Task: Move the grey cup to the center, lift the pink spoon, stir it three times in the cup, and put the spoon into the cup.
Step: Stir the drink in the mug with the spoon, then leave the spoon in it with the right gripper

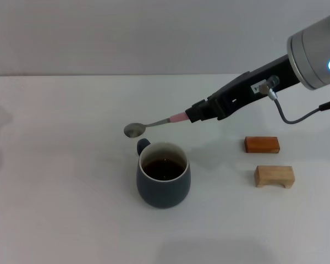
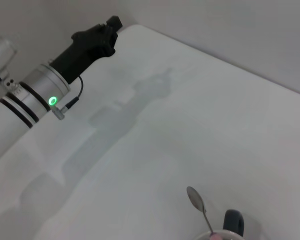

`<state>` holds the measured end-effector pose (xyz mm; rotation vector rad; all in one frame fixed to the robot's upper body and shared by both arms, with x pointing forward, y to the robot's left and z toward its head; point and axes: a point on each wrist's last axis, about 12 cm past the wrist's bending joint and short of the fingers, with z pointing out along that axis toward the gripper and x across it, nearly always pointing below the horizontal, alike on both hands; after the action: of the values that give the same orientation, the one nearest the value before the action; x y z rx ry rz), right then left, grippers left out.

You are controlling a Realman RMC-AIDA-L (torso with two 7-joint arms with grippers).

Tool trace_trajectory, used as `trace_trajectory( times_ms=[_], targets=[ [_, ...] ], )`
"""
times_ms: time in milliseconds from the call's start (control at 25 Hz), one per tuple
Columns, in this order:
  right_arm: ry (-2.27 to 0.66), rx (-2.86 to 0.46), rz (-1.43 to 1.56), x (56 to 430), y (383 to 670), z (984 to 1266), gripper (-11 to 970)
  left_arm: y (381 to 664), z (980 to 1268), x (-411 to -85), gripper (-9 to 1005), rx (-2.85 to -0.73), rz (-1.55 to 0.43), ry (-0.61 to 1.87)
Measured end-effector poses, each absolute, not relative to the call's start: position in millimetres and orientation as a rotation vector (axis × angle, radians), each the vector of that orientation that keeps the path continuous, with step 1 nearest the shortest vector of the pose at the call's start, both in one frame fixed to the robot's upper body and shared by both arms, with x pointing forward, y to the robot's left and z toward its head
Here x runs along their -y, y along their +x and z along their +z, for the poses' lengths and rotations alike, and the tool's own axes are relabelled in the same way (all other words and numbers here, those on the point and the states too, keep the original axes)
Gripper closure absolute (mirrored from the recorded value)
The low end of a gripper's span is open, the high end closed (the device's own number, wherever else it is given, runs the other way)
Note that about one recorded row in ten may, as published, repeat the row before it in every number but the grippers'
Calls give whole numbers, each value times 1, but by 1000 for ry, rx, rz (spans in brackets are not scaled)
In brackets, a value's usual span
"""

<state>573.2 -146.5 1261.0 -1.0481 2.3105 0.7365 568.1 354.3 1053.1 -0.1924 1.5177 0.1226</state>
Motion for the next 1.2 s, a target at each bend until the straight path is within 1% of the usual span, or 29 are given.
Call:
trace_trajectory(
  times_ms=[480, 1200],
  targets=[
    [-1054, -2369, 706, 155, 572, 1252, 838, 570, 1055, -356, 998, -1510, 134, -205],
    [-1088, -2469, 686, 164, 581, 1231, 839, 573, 1057, -354, 998, -1503, 133, -213]
  ],
)
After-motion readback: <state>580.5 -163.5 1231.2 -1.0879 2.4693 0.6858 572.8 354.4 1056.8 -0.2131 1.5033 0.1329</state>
